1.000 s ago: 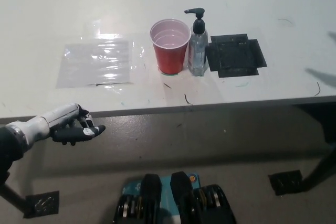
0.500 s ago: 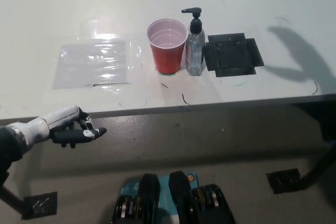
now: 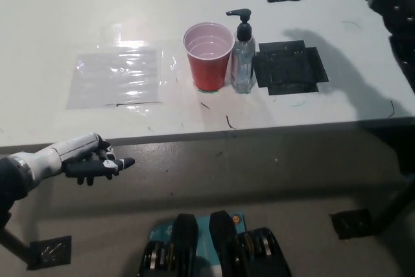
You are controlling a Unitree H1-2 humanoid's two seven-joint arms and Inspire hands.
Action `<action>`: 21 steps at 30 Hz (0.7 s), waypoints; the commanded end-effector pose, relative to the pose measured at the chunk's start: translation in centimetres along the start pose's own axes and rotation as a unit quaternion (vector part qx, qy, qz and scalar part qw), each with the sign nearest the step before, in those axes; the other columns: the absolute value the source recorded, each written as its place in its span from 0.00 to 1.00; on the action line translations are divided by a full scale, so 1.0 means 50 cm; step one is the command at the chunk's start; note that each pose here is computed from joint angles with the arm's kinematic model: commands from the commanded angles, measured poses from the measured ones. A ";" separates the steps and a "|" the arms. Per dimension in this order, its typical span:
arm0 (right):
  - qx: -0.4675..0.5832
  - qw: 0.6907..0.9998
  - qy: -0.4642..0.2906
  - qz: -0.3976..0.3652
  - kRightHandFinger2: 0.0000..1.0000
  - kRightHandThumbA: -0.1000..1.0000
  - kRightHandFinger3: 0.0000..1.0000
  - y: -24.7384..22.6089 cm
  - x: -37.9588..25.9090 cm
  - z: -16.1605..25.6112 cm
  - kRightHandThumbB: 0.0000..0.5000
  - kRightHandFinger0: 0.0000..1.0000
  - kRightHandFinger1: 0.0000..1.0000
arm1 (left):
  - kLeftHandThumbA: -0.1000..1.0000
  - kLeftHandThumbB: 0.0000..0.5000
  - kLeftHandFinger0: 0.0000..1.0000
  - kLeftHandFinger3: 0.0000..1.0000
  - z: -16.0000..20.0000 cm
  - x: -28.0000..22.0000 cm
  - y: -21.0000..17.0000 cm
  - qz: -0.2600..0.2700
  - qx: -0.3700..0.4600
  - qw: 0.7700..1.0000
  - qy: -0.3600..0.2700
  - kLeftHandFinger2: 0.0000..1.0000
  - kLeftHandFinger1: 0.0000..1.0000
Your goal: The robot uses its right hand to press the hand soap kept in the middle of the table to get liquid hand soap out
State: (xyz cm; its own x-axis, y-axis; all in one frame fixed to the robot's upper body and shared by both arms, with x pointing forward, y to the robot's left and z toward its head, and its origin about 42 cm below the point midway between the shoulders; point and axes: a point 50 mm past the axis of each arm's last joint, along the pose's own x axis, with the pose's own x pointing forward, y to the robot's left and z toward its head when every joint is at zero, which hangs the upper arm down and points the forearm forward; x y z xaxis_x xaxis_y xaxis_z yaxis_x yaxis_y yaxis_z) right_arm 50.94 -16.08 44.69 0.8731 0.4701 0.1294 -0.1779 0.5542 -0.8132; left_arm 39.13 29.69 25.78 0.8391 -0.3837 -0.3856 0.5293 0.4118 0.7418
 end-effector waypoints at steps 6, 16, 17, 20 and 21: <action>-0.047 0.997 -0.063 -0.007 1.00 1.00 1.00 -0.015 0.046 0.085 0.85 1.00 1.00 | 0.78 0.44 0.30 0.56 0.012 -0.008 0.036 0.015 0.013 1.000 -0.002 0.44 0.28; -0.022 0.999 -0.043 0.013 1.00 1.00 1.00 0.065 0.072 0.058 0.85 1.00 1.00 | 0.78 0.43 0.30 0.59 0.021 -0.008 0.046 0.008 0.019 1.000 -0.003 0.46 0.29; -0.023 0.999 -0.044 0.014 1.00 1.00 1.00 0.071 0.073 0.056 0.85 1.00 1.00 | 0.78 0.42 0.30 0.58 0.020 -0.008 0.046 0.007 0.016 1.000 -0.003 0.46 0.29; -0.028 0.999 -0.036 0.022 1.00 1.00 1.00 0.093 0.072 0.044 0.84 1.00 1.00 | 0.77 0.43 0.30 0.58 0.021 -0.006 0.046 0.006 0.015 1.000 -0.005 0.46 0.29; -0.029 0.999 -0.033 0.024 1.00 1.00 1.00 0.096 0.072 0.043 0.83 1.00 1.00 | 0.77 0.43 0.30 0.58 0.020 -0.006 0.046 0.007 0.017 1.000 -0.006 0.46 0.29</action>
State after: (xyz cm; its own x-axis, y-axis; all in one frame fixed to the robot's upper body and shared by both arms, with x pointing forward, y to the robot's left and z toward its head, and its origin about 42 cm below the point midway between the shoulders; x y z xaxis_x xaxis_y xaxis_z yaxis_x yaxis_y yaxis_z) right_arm 52.44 -10.82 40.65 0.8513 0.5226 0.0473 -0.2655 0.5067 -0.8203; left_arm 39.28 29.47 25.94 0.8250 -0.3972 -0.4020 0.5498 0.3993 0.7337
